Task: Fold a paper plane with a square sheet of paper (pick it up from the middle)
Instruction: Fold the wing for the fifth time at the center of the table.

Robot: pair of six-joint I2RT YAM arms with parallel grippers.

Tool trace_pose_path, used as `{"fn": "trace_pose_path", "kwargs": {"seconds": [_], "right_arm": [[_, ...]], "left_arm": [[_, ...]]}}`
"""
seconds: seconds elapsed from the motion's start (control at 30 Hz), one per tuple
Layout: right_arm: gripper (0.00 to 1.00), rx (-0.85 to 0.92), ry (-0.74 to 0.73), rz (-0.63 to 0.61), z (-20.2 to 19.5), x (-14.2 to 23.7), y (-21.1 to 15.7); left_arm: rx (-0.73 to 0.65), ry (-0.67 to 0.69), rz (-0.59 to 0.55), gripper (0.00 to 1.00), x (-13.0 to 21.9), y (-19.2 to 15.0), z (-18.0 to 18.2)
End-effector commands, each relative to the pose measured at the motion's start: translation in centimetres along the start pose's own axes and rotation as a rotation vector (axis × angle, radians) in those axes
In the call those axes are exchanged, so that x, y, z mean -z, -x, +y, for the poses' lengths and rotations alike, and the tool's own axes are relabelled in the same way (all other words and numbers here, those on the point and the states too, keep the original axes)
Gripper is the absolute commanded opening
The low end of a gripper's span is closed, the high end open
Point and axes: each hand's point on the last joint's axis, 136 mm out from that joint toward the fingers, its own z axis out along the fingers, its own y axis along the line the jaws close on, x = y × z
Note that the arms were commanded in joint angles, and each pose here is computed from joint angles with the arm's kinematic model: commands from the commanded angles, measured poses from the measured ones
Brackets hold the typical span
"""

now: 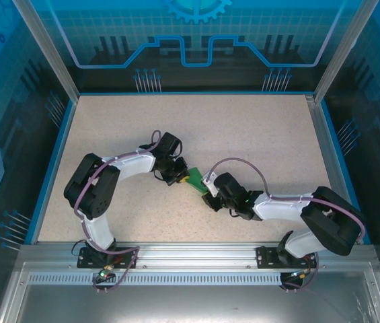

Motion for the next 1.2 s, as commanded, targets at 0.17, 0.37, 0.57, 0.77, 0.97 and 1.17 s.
{"fn": "trace_pose_path", "kwargs": {"seconds": [0.17,0.37,0.57,0.77,0.97,1.17], "right_arm": [[0.18,-0.016,-0.006,0.048,0.3,-0.8,-0.8],[0.19,-0.038,0.0,0.041,0.4,-0.6,-0.9],[0.26,-0.058,0.031,-0.016,0.9,0.1,0.8],[0.26,-0.037,0.023,-0.013,0.8,-0.3,1.0],[0.21,-0.04,0.027,0.001,0.9,-0.7,0.9],[0.08,-0.051,0.036,0.005,1.0,-1.0,0.7]], "left_arm": [[-0.003,-0.007,0.023,0.02,0.2,-0.4,-0.6],[-0.005,0.003,0.023,0.02,0.3,-0.5,-0.4],[-0.009,0.005,0.028,0.02,0.2,-0.6,-0.4],[-0.009,0.002,0.033,0.02,0.1,-0.7,-0.4],[-0.01,0.001,0.034,0.03,0.1,-0.7,-0.5],[-0.015,0.002,0.032,0.07,0.2,-0.8,-0.5]]}}
